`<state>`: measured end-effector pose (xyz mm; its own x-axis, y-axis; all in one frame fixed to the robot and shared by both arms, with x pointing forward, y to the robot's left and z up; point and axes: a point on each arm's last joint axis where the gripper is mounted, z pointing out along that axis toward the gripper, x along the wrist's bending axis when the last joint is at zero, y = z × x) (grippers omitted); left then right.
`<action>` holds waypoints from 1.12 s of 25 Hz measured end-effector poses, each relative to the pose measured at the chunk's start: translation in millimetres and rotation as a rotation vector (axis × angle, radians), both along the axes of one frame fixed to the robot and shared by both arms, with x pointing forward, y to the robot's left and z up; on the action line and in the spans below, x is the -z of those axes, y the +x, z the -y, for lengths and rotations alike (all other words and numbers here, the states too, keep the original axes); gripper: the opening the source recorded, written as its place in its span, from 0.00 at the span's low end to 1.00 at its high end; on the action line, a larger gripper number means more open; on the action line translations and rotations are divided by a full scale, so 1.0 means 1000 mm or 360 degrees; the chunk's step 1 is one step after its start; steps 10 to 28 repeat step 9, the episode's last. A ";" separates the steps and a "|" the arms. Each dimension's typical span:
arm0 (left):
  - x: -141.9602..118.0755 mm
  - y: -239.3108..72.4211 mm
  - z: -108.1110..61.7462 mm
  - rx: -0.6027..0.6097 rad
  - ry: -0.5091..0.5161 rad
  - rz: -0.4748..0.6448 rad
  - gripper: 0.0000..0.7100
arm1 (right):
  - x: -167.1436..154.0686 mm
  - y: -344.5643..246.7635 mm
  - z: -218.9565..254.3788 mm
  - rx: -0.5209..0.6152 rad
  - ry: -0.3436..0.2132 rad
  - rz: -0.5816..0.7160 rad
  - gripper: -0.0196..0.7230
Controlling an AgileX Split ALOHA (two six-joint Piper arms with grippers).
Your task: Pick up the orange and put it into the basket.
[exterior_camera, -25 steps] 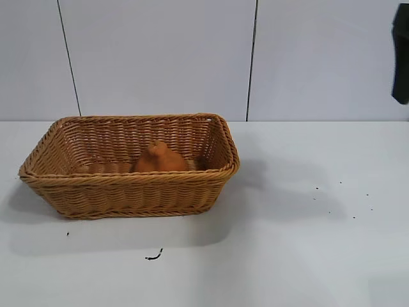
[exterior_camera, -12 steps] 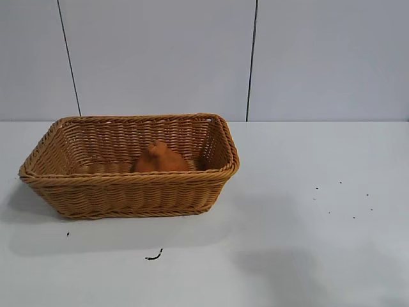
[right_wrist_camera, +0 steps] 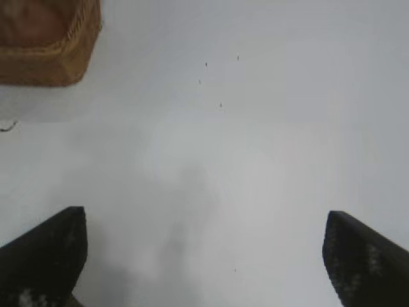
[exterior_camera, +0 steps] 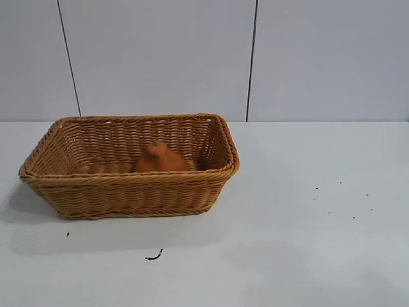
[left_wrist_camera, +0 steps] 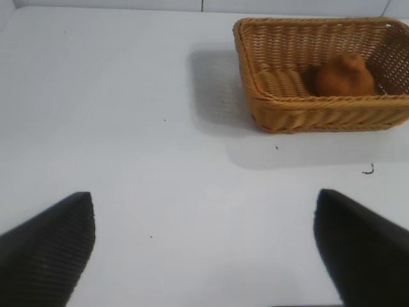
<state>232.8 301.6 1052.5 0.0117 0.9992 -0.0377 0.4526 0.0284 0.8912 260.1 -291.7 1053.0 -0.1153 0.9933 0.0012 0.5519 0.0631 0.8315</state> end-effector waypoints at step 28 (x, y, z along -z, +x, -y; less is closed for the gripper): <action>0.000 0.000 0.000 0.0000 0.0000 -0.0002 0.94 | -0.001 -0.025 0.001 -0.0001 0.0009 0.0246 0.96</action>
